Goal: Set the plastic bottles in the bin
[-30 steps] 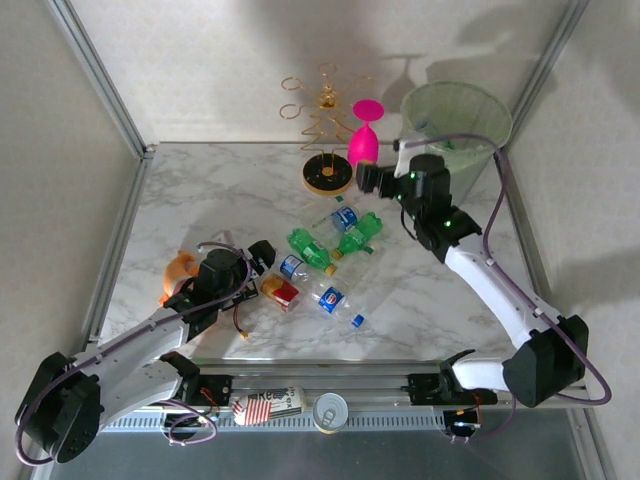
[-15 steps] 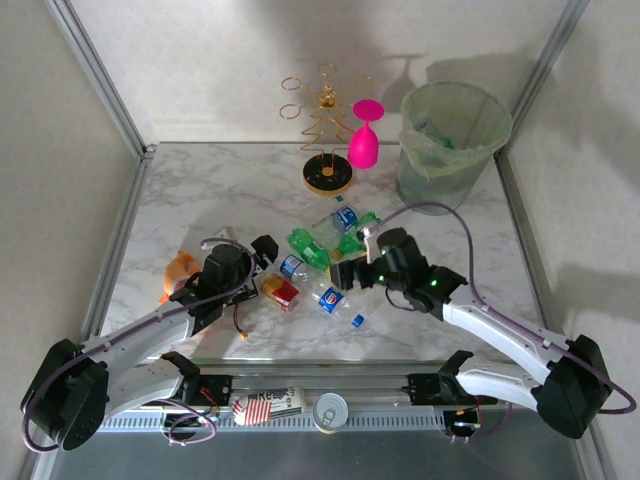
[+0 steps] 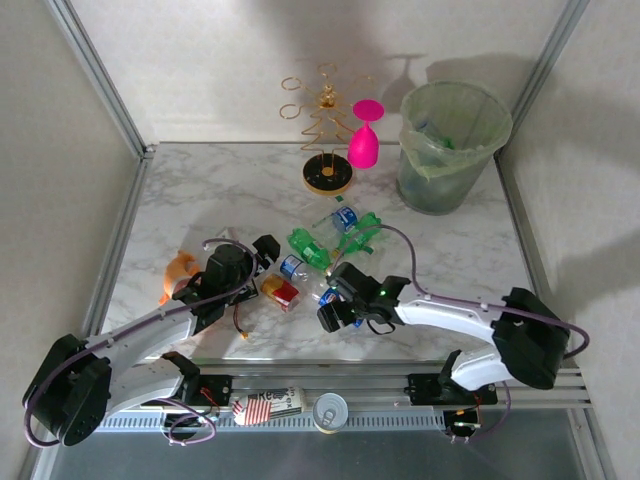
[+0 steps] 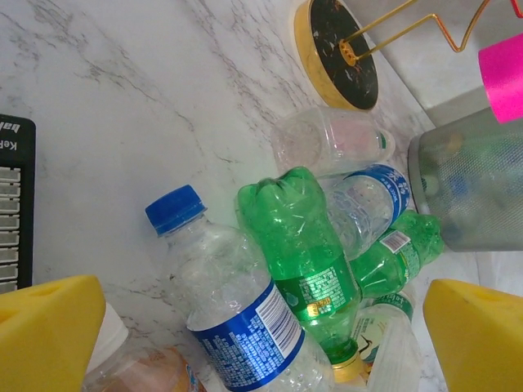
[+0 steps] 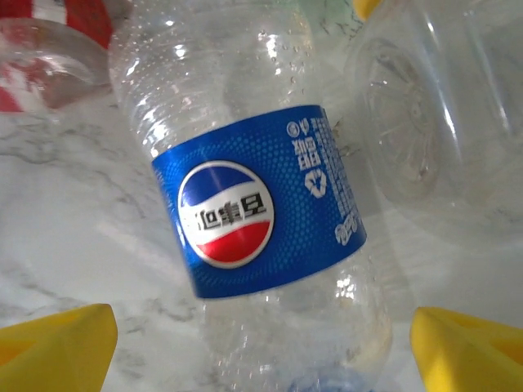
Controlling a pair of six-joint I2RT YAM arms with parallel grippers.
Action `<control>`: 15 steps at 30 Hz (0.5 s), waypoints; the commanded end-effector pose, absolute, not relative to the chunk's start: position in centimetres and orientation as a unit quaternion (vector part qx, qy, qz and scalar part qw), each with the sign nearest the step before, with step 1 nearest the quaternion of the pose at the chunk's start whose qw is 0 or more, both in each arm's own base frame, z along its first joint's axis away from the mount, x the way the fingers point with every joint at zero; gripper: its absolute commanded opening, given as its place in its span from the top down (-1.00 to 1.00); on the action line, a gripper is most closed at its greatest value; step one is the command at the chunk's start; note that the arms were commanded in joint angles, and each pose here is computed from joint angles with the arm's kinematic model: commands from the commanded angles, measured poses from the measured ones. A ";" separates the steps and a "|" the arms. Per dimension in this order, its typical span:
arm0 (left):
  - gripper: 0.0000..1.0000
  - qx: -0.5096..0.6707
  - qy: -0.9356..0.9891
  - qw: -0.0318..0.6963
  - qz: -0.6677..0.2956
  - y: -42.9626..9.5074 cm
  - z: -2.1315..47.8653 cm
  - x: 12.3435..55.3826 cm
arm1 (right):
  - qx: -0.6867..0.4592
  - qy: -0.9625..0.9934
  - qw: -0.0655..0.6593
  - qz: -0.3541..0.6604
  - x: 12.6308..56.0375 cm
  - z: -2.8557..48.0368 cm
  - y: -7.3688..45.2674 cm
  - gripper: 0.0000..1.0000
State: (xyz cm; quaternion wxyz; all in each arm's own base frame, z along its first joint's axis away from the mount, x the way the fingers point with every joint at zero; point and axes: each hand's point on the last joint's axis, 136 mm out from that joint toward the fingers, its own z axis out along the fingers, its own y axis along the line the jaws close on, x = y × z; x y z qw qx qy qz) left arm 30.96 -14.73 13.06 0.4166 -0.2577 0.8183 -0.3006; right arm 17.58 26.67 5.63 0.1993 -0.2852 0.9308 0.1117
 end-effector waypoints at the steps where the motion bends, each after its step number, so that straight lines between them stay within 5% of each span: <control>1: -0.99 -0.258 0.810 0.425 -0.312 -15.3 14.1 31.5 | -0.311 0.925 0.214 0.052 18.3 5.6 26.5 -0.85; 15: -0.99 -0.257 0.812 0.423 -0.310 -15.1 13.7 31.1 | -0.353 0.913 0.202 0.005 18.8 3.0 27.8 -0.70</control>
